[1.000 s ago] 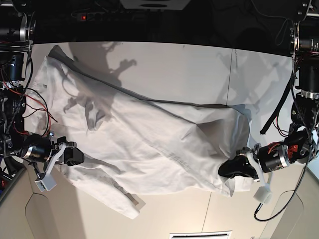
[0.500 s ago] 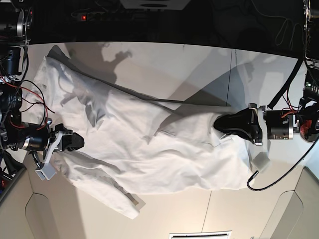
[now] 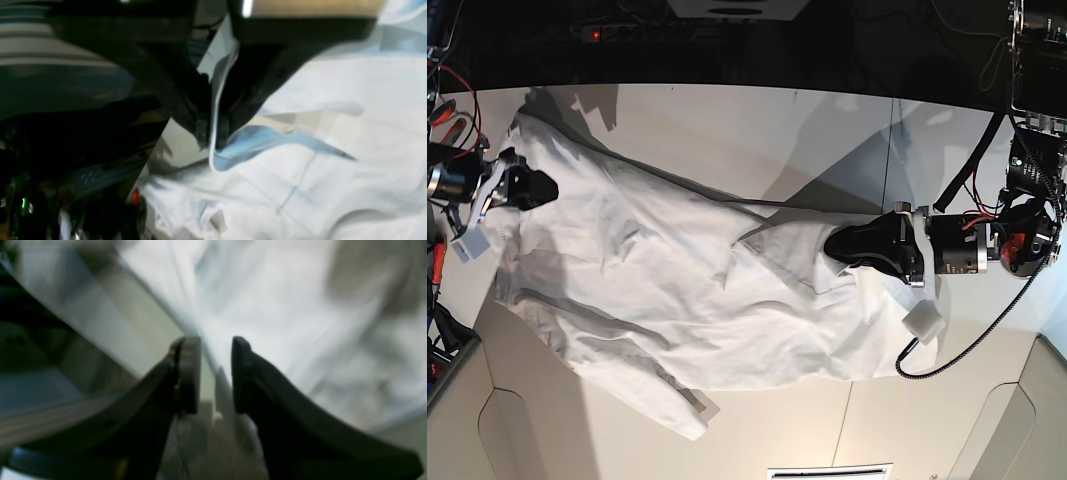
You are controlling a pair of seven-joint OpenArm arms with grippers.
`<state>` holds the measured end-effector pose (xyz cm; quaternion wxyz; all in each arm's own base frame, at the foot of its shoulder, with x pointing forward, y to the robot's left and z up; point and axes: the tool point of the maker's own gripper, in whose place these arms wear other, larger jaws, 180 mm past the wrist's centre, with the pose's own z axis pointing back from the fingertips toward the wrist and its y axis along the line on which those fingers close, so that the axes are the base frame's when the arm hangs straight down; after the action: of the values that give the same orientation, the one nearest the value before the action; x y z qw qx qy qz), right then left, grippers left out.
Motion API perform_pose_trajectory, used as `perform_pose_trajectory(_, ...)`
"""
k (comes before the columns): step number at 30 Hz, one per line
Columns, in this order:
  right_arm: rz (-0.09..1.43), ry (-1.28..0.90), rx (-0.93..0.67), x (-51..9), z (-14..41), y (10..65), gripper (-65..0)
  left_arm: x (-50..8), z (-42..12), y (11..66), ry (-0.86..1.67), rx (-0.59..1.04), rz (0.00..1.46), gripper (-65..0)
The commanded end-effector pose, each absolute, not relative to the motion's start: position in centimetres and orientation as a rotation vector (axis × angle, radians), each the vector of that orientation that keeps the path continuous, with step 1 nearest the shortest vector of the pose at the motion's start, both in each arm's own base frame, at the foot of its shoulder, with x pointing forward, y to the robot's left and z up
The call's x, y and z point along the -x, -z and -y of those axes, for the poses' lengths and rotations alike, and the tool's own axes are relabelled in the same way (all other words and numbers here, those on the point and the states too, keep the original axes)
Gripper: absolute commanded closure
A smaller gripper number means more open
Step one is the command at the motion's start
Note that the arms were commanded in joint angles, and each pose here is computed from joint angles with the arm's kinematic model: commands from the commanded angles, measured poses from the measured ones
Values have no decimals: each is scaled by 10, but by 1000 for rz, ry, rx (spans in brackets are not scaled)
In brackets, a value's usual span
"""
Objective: Layout the t-shirt on the table in an organized manner, then fold the t-shirt properly
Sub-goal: 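Pull the shirt apart with both grippers, stretching it flat, then lift the right gripper with the shirt corner and pull it outward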
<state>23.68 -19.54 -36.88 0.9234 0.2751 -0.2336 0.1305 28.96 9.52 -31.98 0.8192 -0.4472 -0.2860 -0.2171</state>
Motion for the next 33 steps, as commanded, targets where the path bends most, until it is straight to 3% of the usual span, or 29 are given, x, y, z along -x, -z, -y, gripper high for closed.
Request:
perform_pose_trajectory(1, 520, -298, -567, -238, 194, 356, -179, -299, -96, 304, 477, 966, 666, 0)
perform_pose_trajectory(8, 438, -336, -497, -184, 197, 363, -199, -299, -96, 304, 477, 965, 665, 0)
perform_pose_trajectory(13, 420, -320, -334, -183, 236, 366, -204, -299, -96, 304, 477, 966, 665, 0)
perform_pose_trajectory(20, 404, -409, -135, -192, 266, 371, -280, -299, -96, 304, 477, 966, 666, 0)
perform_pose_trajectory(25, 336, -571, 45, -193, 281, 384, -280, -299, -96, 304, 477, 965, 665, 0)
perform_pose_trajectory(33, 213, -1007, 313, -190, 290, 404, -278, -299, -96, 304, 477, 966, 666, 0)
